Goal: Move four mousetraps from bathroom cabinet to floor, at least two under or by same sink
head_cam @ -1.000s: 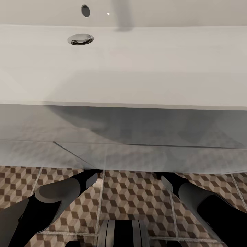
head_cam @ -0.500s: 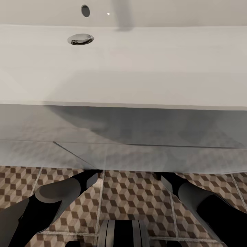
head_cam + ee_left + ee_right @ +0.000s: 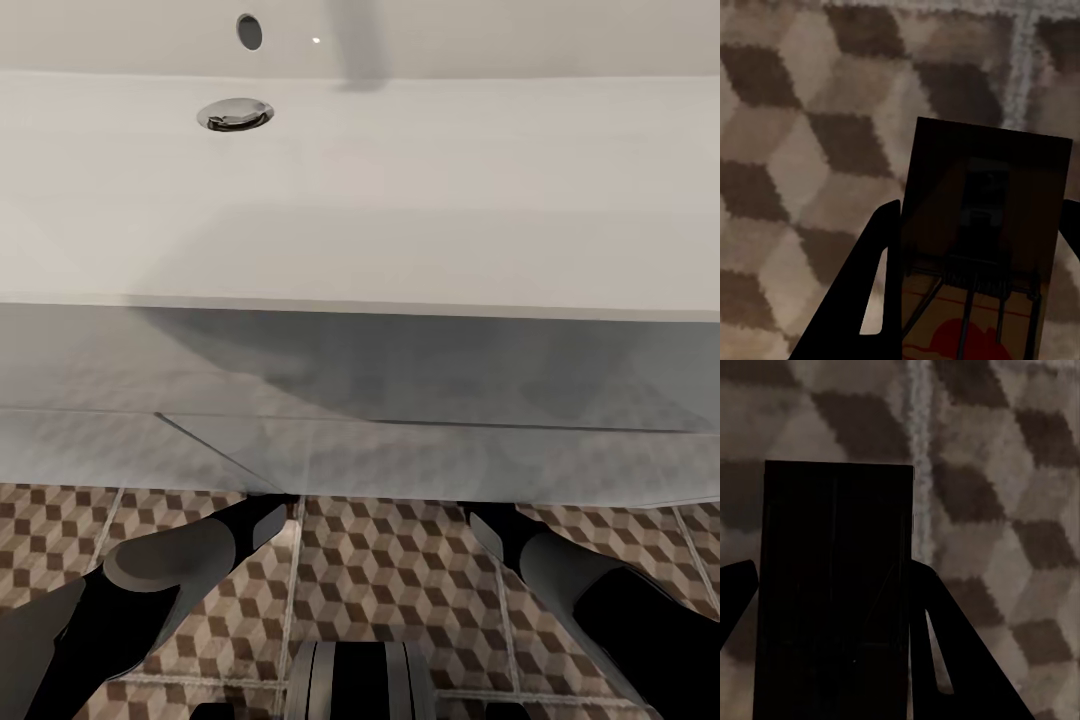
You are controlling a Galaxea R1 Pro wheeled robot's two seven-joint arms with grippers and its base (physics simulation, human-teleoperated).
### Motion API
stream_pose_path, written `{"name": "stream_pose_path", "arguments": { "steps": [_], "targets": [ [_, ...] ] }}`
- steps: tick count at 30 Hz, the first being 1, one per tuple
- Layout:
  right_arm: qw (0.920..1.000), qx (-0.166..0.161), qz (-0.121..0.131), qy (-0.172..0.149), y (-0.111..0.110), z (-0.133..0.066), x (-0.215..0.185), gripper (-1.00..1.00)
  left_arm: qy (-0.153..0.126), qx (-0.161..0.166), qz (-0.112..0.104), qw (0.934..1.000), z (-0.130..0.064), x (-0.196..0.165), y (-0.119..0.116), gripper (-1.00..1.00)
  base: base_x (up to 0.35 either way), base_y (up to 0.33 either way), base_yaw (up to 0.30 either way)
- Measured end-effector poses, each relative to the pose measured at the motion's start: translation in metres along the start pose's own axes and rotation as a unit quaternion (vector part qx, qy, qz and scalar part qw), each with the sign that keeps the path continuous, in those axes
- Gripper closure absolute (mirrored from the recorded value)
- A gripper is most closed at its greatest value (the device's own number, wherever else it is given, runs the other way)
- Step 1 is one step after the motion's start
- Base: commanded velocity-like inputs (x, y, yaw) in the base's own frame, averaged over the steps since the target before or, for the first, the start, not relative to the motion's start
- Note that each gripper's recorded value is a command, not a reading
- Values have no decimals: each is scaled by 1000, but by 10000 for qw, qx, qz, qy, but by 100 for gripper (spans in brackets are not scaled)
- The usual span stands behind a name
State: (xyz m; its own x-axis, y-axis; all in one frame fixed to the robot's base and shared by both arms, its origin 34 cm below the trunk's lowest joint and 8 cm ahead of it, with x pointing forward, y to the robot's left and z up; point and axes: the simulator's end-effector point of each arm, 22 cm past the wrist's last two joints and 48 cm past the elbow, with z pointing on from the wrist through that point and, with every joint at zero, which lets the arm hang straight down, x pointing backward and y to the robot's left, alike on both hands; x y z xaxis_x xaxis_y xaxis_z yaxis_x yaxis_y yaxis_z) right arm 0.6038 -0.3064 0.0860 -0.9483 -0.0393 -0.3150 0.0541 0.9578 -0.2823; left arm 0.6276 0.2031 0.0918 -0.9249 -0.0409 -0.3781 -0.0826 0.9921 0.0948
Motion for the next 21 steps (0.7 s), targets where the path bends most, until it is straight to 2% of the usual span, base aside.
{"name": "stream_pose_path", "arguments": {
  "steps": [9, 16, 21],
  "targets": [
    [10000, -16, -14, 28, 2, 2, 4, 100, 34, -2, 7, 10000, 2, 4, 0, 100, 0, 0, 121],
    [10000, -32, -22, 15, 4, 2, 4, 100, 41, -2, 6, 10000, 3, 5, 0, 100, 0, 0, 20],
    [9999, -33, 25, -153, 4, 2, -4, 100, 42, -2, 6, 10000, 3, 5, 0, 100, 0, 0, 1]
  ]
}}
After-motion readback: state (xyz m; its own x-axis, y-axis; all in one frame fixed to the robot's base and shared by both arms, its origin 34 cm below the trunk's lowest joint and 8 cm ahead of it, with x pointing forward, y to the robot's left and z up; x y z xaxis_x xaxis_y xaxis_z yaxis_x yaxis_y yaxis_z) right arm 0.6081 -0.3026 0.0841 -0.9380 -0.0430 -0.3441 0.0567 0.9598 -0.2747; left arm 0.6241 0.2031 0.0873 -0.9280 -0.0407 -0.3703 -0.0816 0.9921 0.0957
